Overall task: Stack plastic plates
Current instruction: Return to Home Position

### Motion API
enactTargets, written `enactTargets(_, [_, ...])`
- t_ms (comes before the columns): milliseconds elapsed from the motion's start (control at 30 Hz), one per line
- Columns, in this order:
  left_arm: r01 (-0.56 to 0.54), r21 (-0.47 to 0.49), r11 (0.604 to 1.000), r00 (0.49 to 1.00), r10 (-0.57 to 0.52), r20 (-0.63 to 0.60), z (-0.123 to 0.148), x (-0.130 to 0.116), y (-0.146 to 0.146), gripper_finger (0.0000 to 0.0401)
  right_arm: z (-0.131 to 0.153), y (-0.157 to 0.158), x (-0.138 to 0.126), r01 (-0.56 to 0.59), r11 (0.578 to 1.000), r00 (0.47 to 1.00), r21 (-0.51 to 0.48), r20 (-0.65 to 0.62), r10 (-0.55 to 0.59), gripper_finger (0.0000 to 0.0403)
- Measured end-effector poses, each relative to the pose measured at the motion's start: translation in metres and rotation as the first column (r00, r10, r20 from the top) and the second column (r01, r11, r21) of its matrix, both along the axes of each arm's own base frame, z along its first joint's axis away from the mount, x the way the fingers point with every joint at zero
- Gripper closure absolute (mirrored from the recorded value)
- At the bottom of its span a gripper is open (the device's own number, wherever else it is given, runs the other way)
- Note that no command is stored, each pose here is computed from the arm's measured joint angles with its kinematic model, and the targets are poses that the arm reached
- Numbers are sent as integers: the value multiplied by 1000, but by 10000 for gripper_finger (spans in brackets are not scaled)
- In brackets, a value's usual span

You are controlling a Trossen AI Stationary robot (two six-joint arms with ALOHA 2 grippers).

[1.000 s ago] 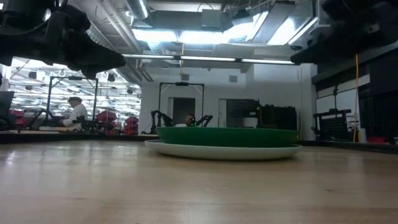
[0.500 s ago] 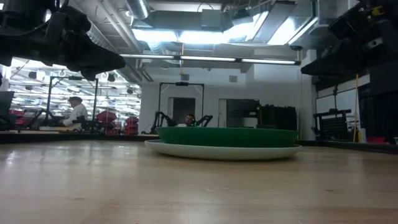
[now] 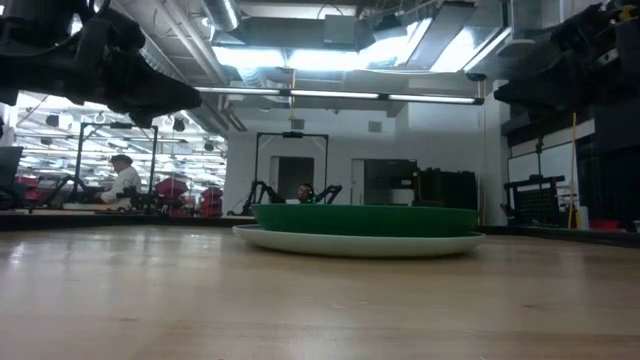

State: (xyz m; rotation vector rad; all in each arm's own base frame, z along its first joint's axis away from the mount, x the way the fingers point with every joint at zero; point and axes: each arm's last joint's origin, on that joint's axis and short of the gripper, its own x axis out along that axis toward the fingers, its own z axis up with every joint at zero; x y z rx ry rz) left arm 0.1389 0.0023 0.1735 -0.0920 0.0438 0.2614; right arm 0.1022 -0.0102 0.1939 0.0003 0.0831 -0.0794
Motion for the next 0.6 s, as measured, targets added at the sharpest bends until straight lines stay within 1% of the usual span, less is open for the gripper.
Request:
enactTargets(200, [8, 20, 1000, 1000, -9, 30, 5, -6, 0, 300, -3, 1, -5, -1, 1000, 999, 3, 49, 1, 352])
enactTargets(367, [7, -9, 1000, 1000, -7, 6, 3, -12, 0, 300, -13, 1, -6, -15, 1000, 998, 13, 60, 14, 352])
enactTargets(433, [2, -4, 1000, 1000, -2, 26, 6, -14, 1, 300, -18, 2, -6, -42, 999, 998, 20, 54, 41, 352])
enactTargets(500, [1, 2, 1000, 999, -1, 49, 8, -16, 1, 300, -22, 2, -6, -45, 999, 997, 20, 56, 44, 352])
enactTargets(600, [4, 20, 1000, 997, -6, 72, 11, -19, 1, 300, -23, 2, -6, -46, 999, 994, 13, 101, 44, 352])
